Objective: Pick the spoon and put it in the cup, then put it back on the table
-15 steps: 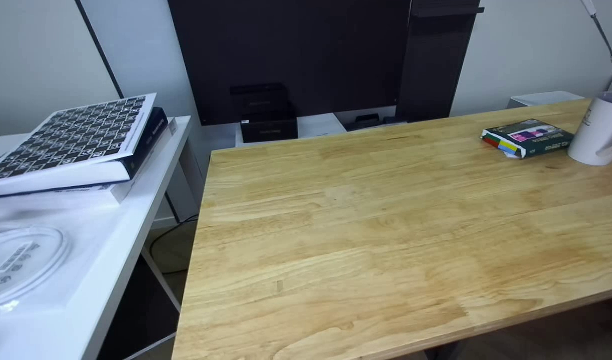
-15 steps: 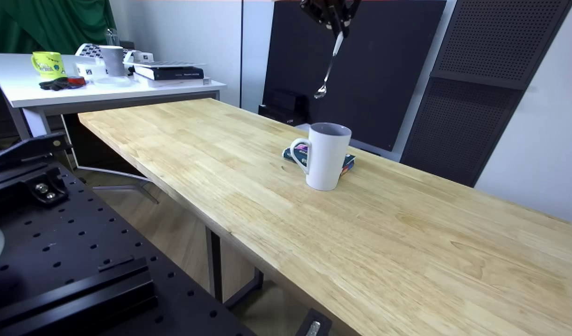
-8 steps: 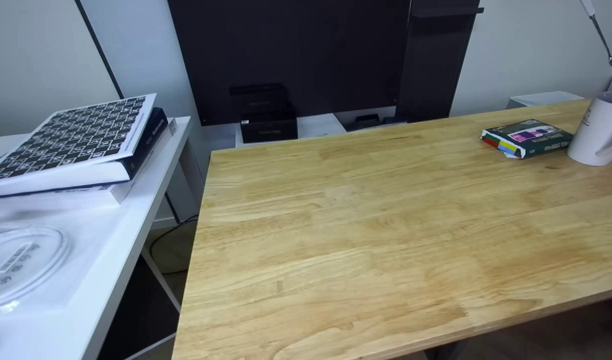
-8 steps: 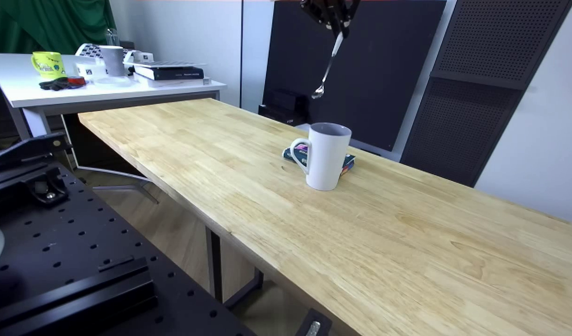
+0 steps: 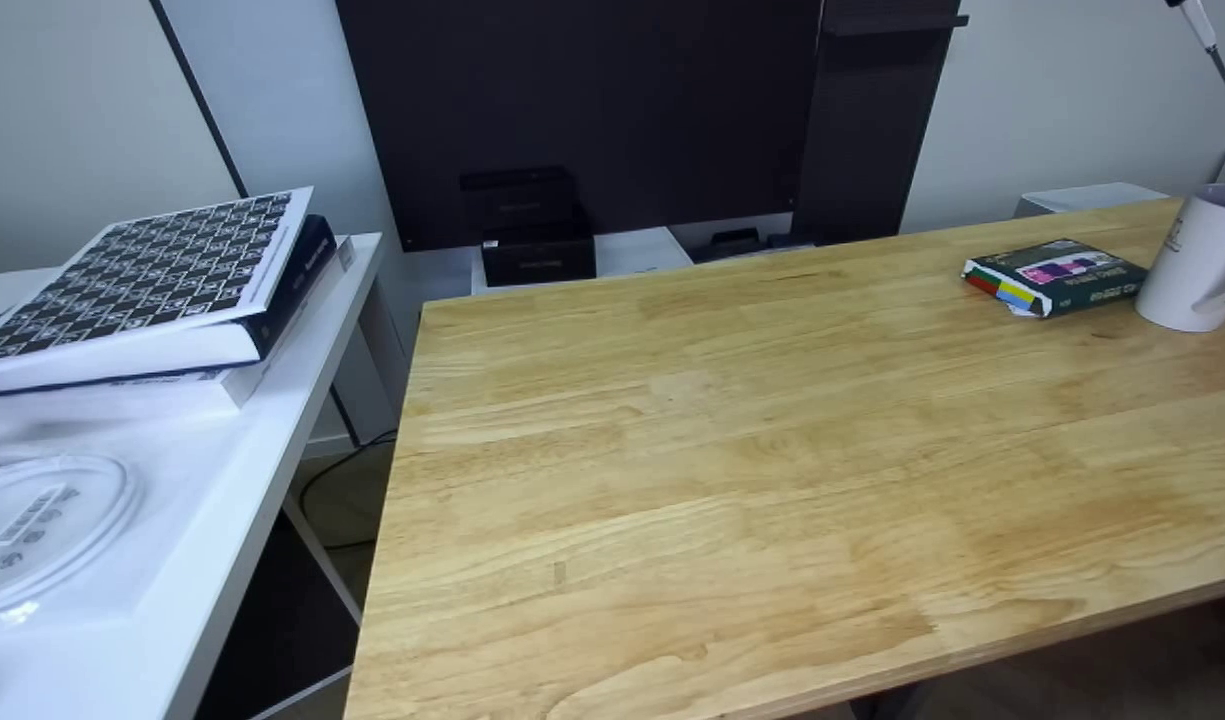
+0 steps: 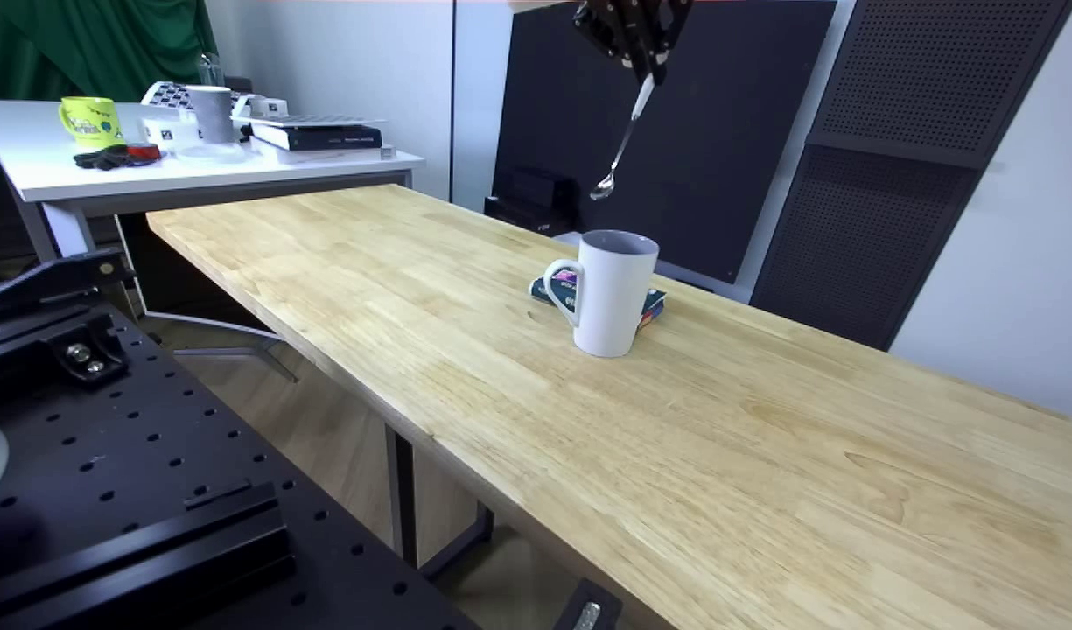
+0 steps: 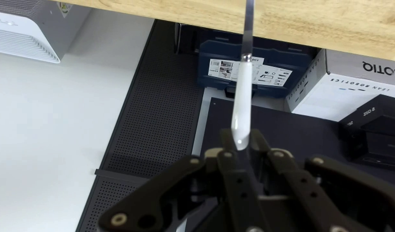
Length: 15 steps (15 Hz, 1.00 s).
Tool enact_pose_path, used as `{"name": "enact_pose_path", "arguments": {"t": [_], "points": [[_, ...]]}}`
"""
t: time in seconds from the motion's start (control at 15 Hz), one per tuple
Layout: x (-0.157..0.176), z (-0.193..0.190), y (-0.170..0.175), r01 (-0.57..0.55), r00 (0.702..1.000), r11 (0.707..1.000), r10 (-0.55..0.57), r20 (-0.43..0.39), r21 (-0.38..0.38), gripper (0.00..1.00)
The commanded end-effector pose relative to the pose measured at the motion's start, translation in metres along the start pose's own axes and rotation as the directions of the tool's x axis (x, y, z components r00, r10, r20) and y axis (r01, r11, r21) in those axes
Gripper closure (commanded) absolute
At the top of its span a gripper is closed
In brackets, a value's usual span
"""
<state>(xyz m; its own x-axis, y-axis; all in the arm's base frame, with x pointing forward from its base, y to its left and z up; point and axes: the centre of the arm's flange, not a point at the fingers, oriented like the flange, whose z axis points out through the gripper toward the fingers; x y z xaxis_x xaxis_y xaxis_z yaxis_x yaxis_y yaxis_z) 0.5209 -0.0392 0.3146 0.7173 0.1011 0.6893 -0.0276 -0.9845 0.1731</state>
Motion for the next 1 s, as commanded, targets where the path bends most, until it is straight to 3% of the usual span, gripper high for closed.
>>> {"name": "enact_pose_path", "arguments": {"t": [0.0, 0.93], "points": [[-0.017, 0.01, 0.011, -0.003, 1.0, 1.0, 0.003, 0.001, -0.004, 0.96], [-0.039, 0.049, 0.017, 0.056, 0.996, 0.997, -0.052, 0.071, -0.047, 0.96]]}}
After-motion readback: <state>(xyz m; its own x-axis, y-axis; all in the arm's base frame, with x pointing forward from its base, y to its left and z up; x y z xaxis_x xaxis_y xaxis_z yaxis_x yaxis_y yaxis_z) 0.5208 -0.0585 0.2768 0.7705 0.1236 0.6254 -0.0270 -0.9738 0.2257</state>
